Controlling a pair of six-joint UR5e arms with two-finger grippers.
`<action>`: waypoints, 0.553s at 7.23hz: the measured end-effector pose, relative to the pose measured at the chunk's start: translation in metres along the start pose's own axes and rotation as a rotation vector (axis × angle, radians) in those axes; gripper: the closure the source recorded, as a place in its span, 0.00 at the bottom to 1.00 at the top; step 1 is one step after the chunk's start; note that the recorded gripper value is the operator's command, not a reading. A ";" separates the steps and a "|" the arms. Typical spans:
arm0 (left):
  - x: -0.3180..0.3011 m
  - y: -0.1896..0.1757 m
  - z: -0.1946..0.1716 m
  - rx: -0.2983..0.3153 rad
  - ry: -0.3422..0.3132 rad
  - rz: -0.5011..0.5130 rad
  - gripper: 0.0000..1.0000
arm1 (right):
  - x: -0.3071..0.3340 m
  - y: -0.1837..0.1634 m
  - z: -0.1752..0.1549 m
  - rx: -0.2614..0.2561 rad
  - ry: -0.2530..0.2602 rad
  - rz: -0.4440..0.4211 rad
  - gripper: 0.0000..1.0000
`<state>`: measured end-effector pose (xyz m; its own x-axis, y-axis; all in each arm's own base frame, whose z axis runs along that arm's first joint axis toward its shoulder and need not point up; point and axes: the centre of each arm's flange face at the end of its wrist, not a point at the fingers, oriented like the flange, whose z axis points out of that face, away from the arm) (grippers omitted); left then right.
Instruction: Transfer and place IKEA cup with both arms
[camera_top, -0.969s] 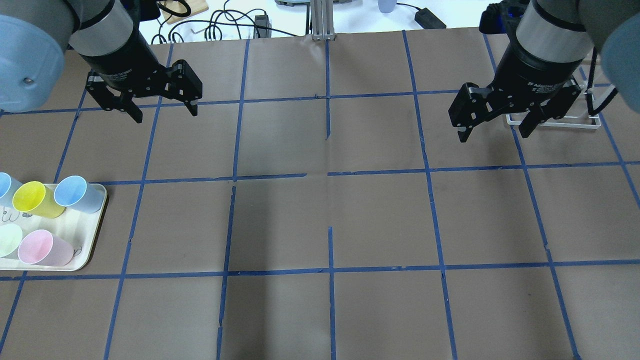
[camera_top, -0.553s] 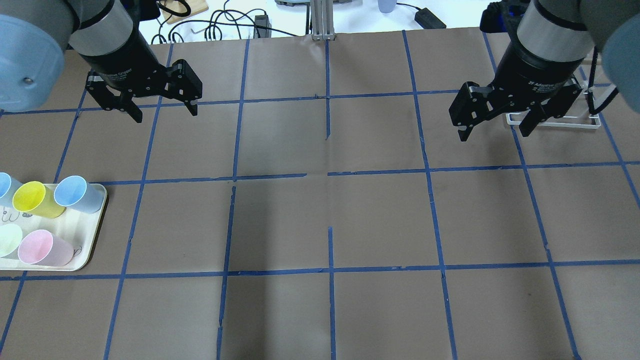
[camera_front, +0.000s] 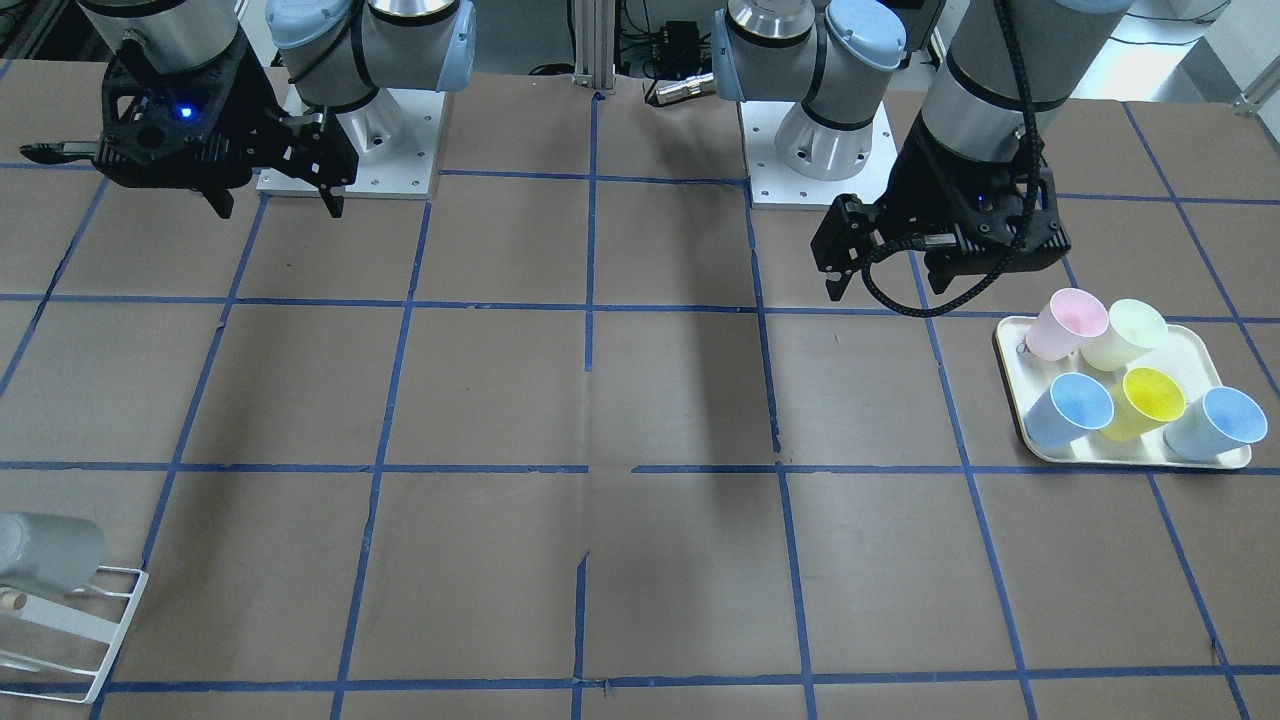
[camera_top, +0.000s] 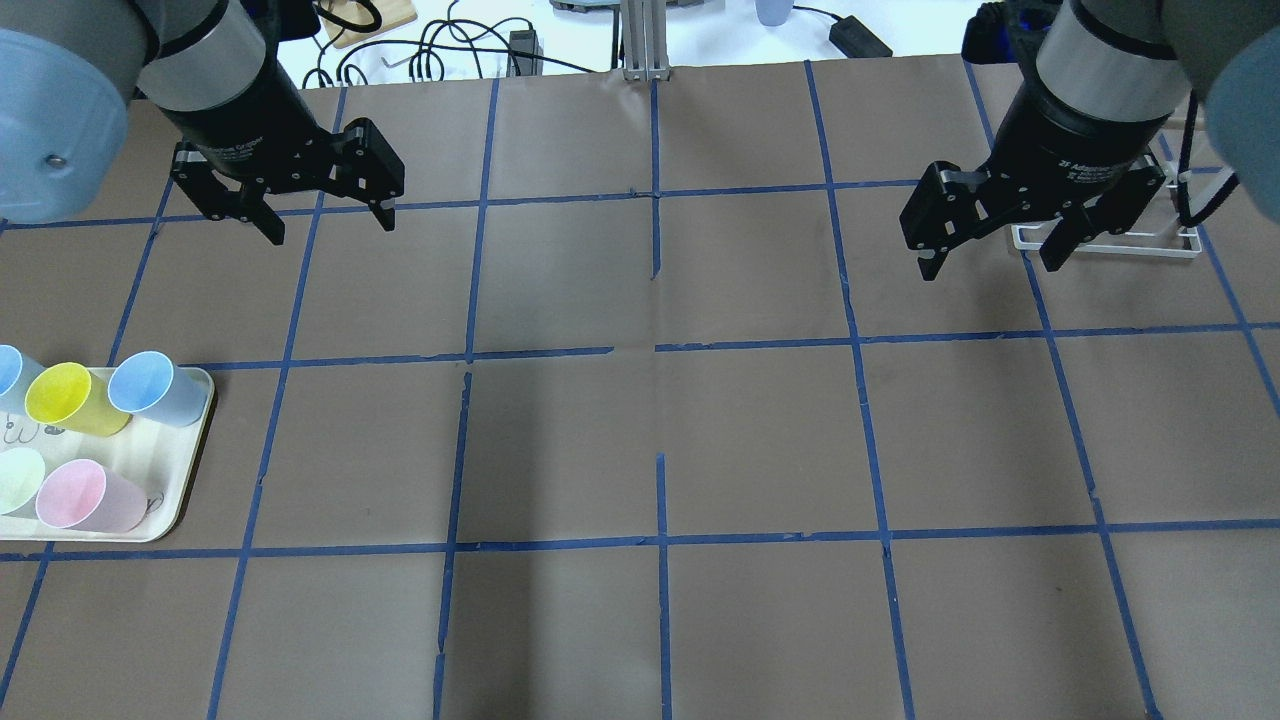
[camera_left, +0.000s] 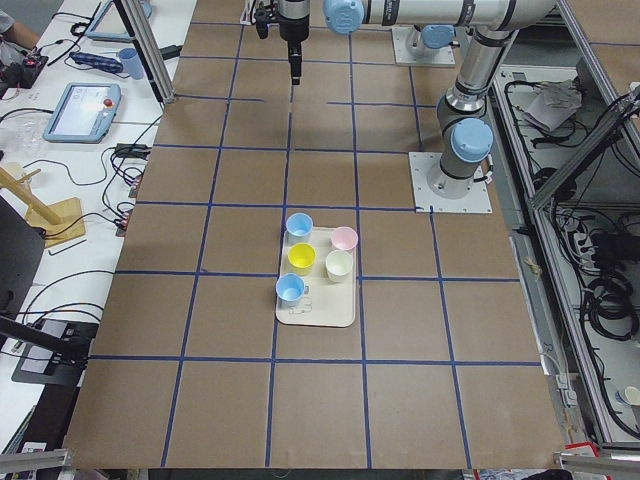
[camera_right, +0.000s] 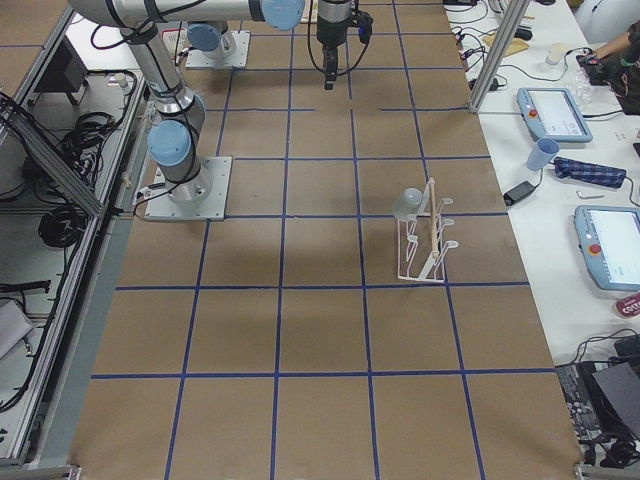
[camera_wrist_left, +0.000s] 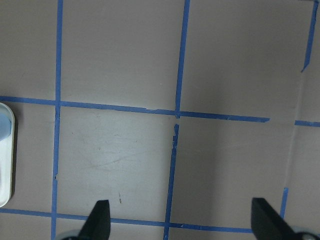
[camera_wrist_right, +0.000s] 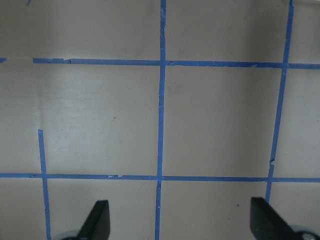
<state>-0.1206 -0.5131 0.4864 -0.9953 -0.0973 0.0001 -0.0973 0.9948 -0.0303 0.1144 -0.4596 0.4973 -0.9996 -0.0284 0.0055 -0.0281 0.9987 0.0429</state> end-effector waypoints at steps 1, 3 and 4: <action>0.000 0.000 0.000 0.001 0.000 0.000 0.00 | 0.011 -0.004 -0.001 0.005 -0.002 0.019 0.00; 0.000 0.000 0.000 0.000 0.000 0.000 0.00 | 0.059 -0.019 0.002 0.032 -0.006 0.040 0.00; 0.000 0.000 0.000 0.000 0.000 0.000 0.00 | 0.085 -0.034 0.010 0.054 -0.001 0.021 0.00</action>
<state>-0.1206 -0.5131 0.4864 -0.9953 -0.0973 0.0001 -0.0973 0.9948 -0.0303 0.0300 -0.4956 0.4862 -1.0000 -0.0077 0.0045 -0.0078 0.9999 -0.0112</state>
